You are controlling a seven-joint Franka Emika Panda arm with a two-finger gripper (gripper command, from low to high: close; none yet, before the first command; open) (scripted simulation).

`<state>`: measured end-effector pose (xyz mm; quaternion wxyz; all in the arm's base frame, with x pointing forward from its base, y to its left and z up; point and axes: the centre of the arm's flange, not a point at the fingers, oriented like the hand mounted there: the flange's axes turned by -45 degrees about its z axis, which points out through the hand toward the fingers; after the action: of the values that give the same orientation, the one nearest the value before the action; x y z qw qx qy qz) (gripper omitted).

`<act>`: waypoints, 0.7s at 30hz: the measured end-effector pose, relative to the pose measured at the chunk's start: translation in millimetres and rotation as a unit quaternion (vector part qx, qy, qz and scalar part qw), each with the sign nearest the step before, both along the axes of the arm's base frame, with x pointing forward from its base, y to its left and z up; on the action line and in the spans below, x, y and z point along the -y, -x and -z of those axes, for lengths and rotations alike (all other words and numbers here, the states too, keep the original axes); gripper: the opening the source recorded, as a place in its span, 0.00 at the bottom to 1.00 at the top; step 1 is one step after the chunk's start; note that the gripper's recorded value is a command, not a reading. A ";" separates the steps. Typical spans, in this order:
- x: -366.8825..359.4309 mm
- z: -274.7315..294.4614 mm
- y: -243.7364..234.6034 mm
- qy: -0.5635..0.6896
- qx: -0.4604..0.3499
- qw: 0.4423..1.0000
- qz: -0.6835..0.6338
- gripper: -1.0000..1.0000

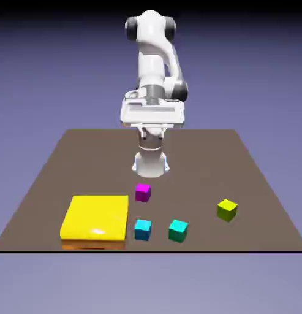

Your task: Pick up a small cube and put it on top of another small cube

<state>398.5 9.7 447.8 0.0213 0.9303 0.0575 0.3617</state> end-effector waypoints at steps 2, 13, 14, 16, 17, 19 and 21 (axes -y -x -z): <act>-7.6 18.6 -14.3 0.043 -0.046 0.997 -0.039 0.50; -35.3 139.0 -68.5 0.243 -0.284 0.892 -0.256 0.50; -36.2 150.8 -71.5 0.257 -0.303 0.875 -0.275 0.50; -37.8 174.5 -76.8 0.284 -0.340 0.840 -0.313 0.50; -38.4 186.4 -79.1 0.297 -0.358 0.821 -0.331 0.50; -38.9 210.3 -82.9 0.320 -0.391 0.781 -0.367 0.50; -39.2 234.2 -85.9 0.341 -0.422 0.738 -0.401 0.50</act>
<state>484.4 48.8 213.6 0.1640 0.8090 0.5477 -0.1364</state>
